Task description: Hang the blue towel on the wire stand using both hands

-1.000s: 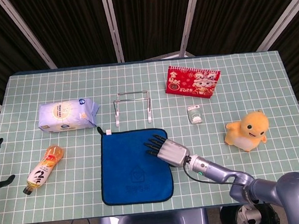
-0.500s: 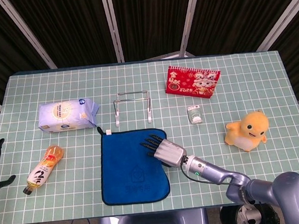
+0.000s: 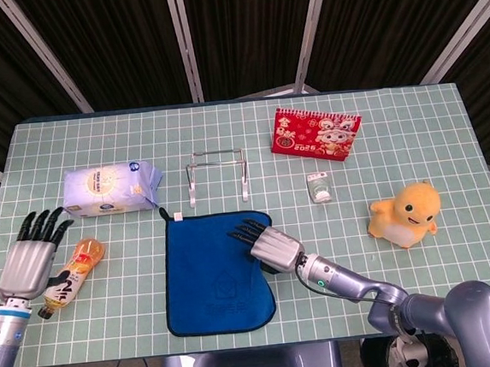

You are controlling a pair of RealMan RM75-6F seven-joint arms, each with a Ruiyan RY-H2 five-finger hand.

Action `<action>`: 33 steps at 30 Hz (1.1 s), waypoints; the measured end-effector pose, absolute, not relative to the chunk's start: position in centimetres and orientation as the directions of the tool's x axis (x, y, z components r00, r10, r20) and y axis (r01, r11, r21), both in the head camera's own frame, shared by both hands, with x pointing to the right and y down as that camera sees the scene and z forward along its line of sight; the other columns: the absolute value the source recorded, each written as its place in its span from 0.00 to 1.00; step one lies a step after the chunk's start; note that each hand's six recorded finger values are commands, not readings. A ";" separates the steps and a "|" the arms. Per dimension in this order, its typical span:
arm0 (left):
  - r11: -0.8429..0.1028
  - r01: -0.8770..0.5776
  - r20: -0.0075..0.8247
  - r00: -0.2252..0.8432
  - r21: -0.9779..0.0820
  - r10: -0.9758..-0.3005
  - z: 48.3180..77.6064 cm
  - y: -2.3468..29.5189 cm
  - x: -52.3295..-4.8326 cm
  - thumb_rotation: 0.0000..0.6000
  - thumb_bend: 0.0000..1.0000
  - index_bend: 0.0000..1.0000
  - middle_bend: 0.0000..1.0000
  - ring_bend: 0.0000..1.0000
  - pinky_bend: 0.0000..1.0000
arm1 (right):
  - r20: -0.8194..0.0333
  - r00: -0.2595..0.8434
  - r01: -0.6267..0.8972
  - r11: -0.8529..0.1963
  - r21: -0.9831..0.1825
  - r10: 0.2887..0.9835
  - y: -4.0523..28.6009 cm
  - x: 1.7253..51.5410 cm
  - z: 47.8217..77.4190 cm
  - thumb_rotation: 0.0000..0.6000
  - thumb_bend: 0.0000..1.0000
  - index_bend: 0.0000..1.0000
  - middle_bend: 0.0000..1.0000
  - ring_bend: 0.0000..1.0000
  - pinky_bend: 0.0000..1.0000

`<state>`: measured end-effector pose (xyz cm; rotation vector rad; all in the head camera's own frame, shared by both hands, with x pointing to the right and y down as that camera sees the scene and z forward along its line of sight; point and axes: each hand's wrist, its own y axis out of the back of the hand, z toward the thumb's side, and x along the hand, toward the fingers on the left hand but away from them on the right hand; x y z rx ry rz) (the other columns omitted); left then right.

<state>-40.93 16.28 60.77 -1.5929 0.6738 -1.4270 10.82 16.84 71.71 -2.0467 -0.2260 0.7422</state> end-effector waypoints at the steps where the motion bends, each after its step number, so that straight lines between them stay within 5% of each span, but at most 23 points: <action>1: -0.473 0.154 0.497 0.230 -0.867 -0.836 61.2 16.0 -40.3 1.00 0.10 0.28 0.00 0.00 0.00 | -0.416 0.801 -0.123 -0.561 -0.818 0.430 16.8 10.8 71.7 1.00 0.55 0.62 0.05 0.00 0.00; 12: -0.510 0.138 0.495 0.543 -0.849 -0.678 66.6 15.9 -33.3 1.00 0.16 0.43 0.00 0.00 0.00 | -0.420 0.792 -0.126 -0.554 -0.823 0.443 16.1 10.9 71.2 1.00 0.55 0.62 0.05 0.00 0.00; 21: -0.598 0.040 0.486 0.628 -0.800 -0.608 70.5 17.2 -29.2 1.00 0.18 0.47 0.00 0.00 0.00 | -0.425 0.786 -0.120 -0.564 -0.817 0.449 15.9 10.9 71.0 1.00 0.55 0.62 0.05 0.00 0.00; 33: -0.599 0.094 0.494 0.674 -0.795 -0.549 72.2 18.3 -26.7 1.00 0.18 0.47 0.00 0.00 0.00 | -0.428 0.785 -0.124 -0.563 -0.817 0.448 15.9 10.6 70.9 1.00 0.55 0.62 0.05 0.00 0.00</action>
